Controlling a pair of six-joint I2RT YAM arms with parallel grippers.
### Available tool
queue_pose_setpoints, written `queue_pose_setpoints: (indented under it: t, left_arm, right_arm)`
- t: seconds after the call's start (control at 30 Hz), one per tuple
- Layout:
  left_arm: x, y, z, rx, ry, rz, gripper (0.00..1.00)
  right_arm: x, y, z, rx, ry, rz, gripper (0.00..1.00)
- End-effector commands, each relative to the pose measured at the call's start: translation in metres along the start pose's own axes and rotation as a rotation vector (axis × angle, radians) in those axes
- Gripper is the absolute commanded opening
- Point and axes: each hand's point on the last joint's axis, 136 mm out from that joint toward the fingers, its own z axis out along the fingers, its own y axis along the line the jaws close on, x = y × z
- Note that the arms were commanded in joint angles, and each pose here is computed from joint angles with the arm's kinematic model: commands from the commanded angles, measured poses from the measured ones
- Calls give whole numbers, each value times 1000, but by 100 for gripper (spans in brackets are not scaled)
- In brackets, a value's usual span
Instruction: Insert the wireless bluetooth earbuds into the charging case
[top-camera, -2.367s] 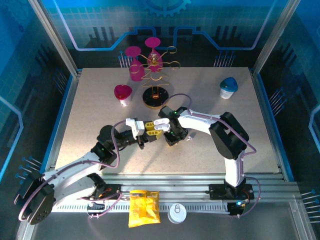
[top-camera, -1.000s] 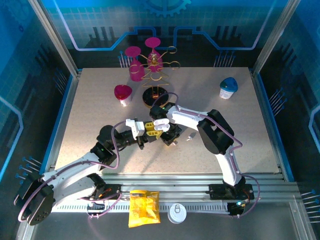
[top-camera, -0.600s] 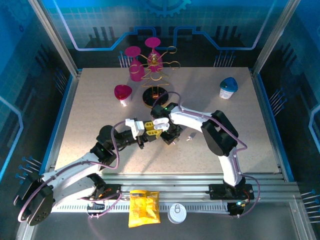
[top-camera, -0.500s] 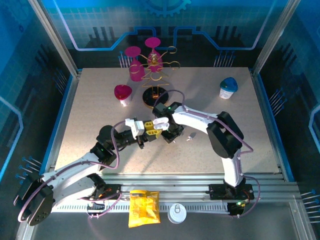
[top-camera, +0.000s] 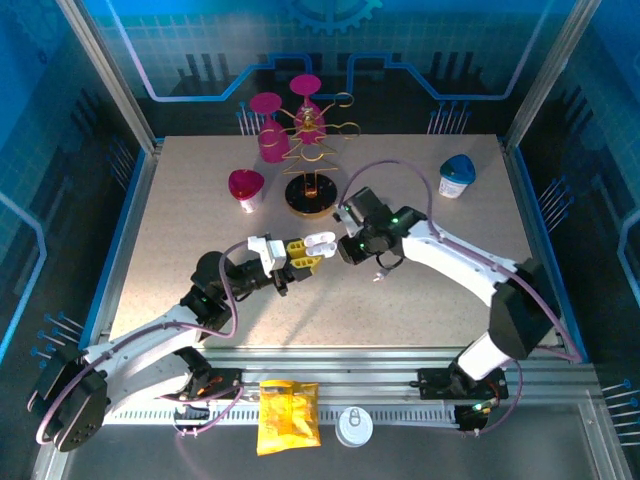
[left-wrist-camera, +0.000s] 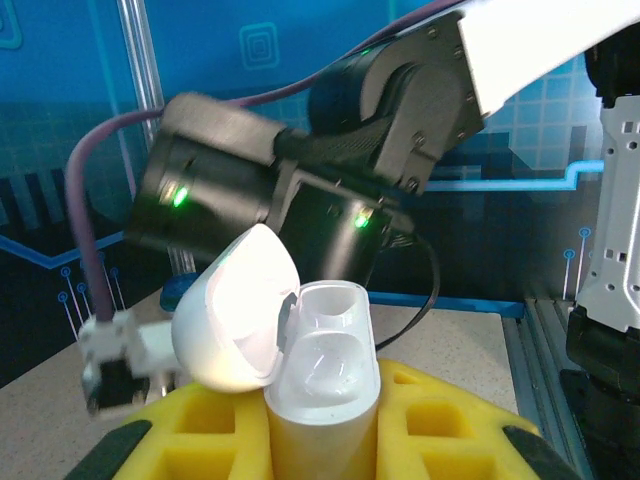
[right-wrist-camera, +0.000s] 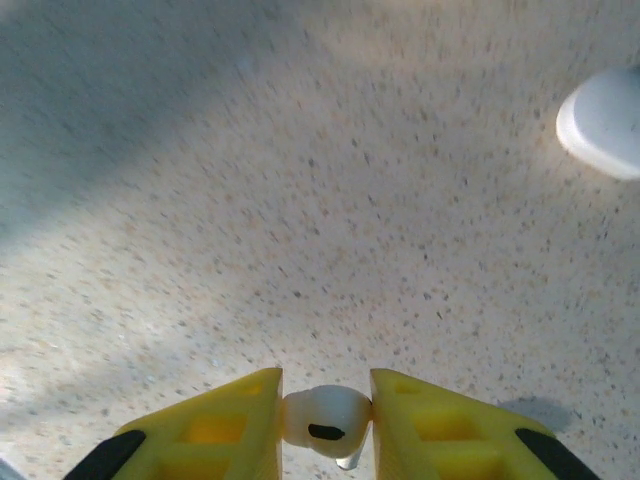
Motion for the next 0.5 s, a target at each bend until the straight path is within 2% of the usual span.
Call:
queue_pose_setpoints:
  t: [0.0, 0.23, 0.47]
  left_arm:
    - [-6, 5, -1, -24, -32, -3, 18]
    - [-8, 6, 1, -17, -41, -10, 18]
    - [-5, 10, 2, -34, -36, -29, 18]
  right_arm:
    - [-24, 12, -23, -102, -159, 5, 25]
    - [-23, 23, -55, -312, -301, -46, 24]
    - [-32, 30, -100, -379, -468, -103, 23]
